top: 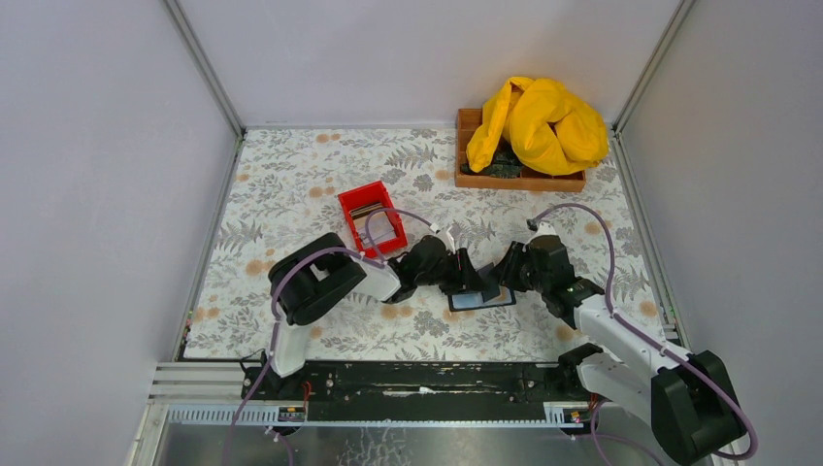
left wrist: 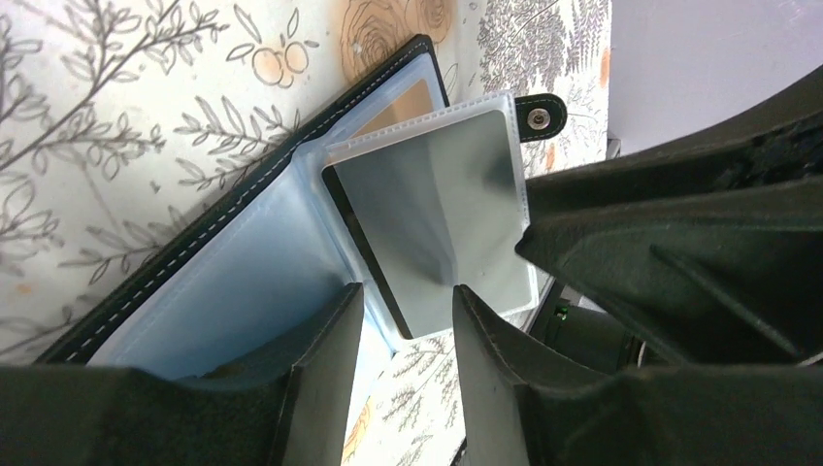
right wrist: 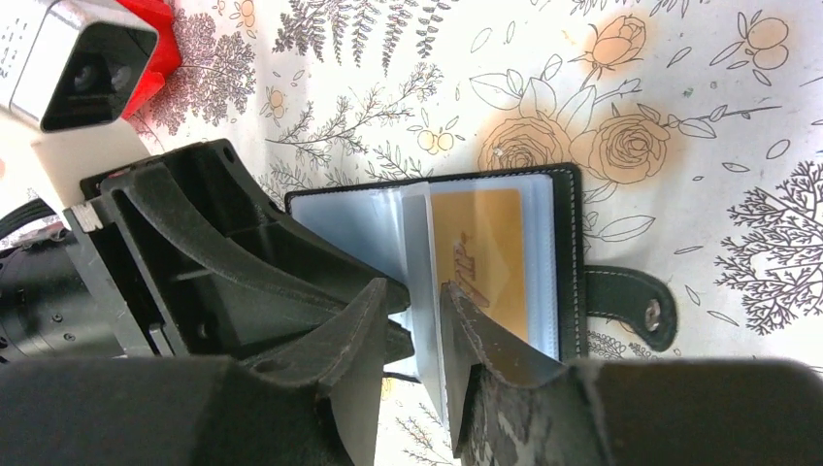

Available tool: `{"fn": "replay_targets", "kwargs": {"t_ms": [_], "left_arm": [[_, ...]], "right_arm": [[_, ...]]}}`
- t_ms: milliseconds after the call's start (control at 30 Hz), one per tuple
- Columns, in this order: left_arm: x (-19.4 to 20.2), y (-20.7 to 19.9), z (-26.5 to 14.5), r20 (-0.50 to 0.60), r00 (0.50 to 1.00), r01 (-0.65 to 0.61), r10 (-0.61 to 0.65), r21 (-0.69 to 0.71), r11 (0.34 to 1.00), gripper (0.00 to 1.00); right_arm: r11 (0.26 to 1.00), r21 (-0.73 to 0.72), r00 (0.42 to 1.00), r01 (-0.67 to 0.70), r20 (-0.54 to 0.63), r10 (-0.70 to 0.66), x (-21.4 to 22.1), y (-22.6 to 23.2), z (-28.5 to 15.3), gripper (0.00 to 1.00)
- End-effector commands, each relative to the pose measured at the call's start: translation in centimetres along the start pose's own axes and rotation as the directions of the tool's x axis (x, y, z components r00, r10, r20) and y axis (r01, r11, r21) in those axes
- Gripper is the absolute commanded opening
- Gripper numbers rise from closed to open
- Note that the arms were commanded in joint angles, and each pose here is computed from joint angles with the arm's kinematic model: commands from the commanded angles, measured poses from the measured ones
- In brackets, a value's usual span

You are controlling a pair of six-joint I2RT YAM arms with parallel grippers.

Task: Take the credit cards out of the card holder

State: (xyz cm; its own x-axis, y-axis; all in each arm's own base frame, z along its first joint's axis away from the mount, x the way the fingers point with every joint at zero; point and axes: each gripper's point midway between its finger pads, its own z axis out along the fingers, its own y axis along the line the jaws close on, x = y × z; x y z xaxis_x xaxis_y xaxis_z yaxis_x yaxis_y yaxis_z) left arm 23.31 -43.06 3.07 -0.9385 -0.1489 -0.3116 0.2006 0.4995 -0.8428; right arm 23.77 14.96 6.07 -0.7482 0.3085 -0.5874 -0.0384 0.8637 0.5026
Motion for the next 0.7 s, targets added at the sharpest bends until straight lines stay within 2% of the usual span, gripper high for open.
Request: {"fn": "replay_targets", "kwargs": {"t_ms": [0,600,667], "left_arm": [[1.0,3.1,-1.5,-0.021,1.0,-0.018,0.016,-0.124,0.992,0.48],[1.1,3.4,-1.9,-0.023,1.0,-0.014,0.011,-0.118,0.993,0.48],[1.1,3.3,-1.9,-0.023,1.0,-0.019,0.016,-0.117,0.993,0.48]], "right_arm": [[0.997,-0.076,0.998,0.03,0.051,-0.026,-2.0,2.3,0.0,0.34],[0.992,-0.126,1.0,-0.019,-0.027,0.016,1.3,2.2,1.1,0.35],[0.991,-0.13,1.0,-0.02,-0.026,0.017,1.4,2.3,1.1,0.38]]}}
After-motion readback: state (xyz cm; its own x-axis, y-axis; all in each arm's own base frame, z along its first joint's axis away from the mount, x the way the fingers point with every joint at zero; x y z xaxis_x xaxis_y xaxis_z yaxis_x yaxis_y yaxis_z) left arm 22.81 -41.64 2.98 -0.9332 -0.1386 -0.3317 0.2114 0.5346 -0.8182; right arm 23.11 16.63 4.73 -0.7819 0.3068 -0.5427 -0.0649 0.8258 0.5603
